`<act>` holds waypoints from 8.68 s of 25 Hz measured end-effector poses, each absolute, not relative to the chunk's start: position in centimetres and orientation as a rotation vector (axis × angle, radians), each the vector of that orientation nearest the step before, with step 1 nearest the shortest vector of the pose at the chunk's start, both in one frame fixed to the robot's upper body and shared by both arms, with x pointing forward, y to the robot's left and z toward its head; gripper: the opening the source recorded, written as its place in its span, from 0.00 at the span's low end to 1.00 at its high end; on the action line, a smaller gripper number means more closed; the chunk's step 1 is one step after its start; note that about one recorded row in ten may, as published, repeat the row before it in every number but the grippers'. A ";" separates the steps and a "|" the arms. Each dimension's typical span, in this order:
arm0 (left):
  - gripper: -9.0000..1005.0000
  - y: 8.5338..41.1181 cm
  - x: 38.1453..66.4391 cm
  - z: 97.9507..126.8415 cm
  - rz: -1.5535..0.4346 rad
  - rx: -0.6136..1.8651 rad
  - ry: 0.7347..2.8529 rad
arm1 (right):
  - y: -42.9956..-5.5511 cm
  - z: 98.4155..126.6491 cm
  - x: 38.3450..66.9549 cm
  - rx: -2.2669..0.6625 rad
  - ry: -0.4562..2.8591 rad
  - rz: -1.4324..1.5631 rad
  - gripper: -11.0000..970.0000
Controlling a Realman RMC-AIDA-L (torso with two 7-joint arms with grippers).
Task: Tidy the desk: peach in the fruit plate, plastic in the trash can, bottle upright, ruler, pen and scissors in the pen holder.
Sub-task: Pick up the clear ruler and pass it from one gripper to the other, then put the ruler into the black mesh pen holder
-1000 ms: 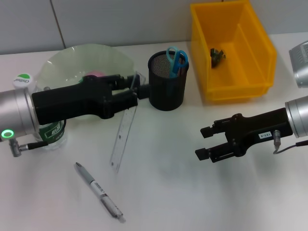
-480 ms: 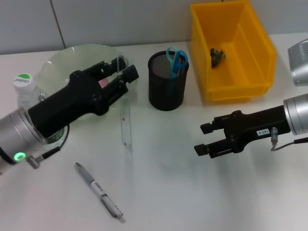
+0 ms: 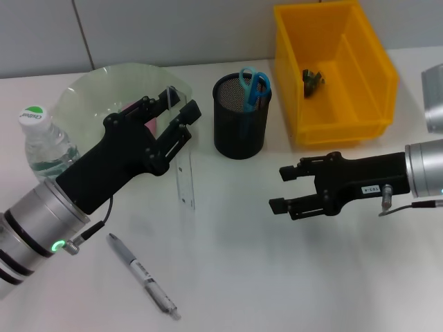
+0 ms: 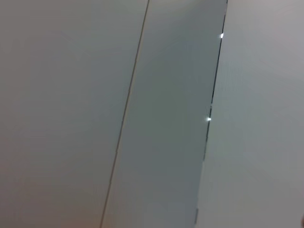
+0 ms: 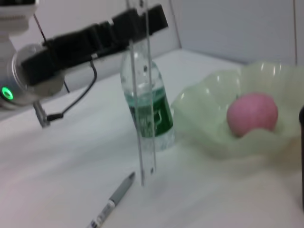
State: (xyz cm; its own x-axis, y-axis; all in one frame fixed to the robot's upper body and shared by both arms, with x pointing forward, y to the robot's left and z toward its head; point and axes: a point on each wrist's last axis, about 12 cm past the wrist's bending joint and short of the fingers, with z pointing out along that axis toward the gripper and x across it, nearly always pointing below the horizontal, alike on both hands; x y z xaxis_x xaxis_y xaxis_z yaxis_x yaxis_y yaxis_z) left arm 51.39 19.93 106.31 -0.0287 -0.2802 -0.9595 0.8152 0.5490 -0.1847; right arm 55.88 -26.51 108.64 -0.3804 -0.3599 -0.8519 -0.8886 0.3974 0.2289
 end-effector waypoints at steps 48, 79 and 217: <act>0.40 15.7 49.8 105.8 -0.677 0.474 1.273 | -18.9 103.2 49.5 -0.596 1.391 0.830 0.80; 0.41 15.7 49.8 105.8 -0.678 0.474 1.268 | -17.8 102.8 49.5 -0.603 1.413 0.806 0.79; 0.79 20.2 46.8 103.9 -0.931 0.495 1.400 | -18.7 107.0 57.6 -0.507 1.333 0.549 0.08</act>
State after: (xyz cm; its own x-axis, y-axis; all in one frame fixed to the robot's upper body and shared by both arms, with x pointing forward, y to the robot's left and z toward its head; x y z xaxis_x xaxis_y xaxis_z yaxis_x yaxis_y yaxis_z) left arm 46.79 20.24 103.89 -0.0867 -0.2561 -0.9627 0.7890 0.5724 -0.2233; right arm 57.63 -18.69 107.03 0.1480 0.0819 -0.9856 -0.6356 0.7714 -0.0314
